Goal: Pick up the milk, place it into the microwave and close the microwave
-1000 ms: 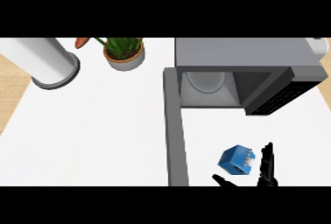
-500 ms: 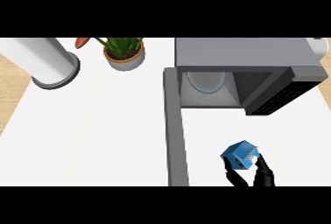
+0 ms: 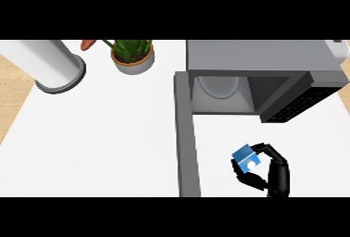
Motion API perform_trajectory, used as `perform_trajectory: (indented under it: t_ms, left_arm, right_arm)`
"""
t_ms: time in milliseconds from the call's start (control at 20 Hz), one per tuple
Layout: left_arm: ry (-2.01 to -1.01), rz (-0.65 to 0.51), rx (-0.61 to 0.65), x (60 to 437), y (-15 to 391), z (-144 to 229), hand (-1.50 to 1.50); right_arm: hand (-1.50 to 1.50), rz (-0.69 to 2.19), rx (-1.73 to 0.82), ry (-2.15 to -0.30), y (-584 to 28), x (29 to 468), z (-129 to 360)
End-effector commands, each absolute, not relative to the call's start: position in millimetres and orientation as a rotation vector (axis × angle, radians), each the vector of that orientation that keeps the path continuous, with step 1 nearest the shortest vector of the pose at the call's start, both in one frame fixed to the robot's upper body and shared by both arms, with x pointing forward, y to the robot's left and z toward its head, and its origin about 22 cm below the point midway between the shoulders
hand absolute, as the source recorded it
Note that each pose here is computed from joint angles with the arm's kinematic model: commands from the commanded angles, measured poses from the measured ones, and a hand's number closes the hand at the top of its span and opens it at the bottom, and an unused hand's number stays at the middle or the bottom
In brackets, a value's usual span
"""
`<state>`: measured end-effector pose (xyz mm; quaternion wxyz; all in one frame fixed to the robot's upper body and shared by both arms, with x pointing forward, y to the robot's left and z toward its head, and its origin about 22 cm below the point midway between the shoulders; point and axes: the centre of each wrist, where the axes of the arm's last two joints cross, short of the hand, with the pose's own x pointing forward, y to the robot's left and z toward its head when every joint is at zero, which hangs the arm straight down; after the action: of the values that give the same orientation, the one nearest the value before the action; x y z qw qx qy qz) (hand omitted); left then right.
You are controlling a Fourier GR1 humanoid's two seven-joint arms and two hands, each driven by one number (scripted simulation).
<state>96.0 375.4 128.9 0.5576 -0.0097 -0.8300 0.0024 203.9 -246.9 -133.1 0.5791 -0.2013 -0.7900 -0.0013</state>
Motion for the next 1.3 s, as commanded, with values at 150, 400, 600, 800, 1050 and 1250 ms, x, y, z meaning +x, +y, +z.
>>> perform_trajectory:
  t_ms: [150,400,600,800,1050,1250]
  left_arm:
    - [-1.965,-0.011,-0.032,107,382,131,-1.50]
    - [-1.970,0.010,-0.020,98,390,132,-1.50]
    - [-1.959,0.027,-0.015,103,375,127,-1.50]
    - [-1.945,0.025,0.008,86,392,119,-1.50]
    - [-1.946,0.019,0.000,102,378,132,-1.50]
    - [-1.939,0.011,-0.011,103,405,110,-1.50]
  right_arm:
    - [1.50,0.168,-0.187,-1.931,-272,271,-111]
    - [1.50,0.171,0.011,-1.959,-277,277,-103]
    - [1.50,0.180,0.095,-1.969,-252,276,-102]
    - [1.50,0.213,0.015,-2.009,-227,302,-46]
    - [1.50,0.229,-0.049,-2.018,-221,309,-25]
    - [1.50,0.225,-0.061,-2.000,-187,330,-11]
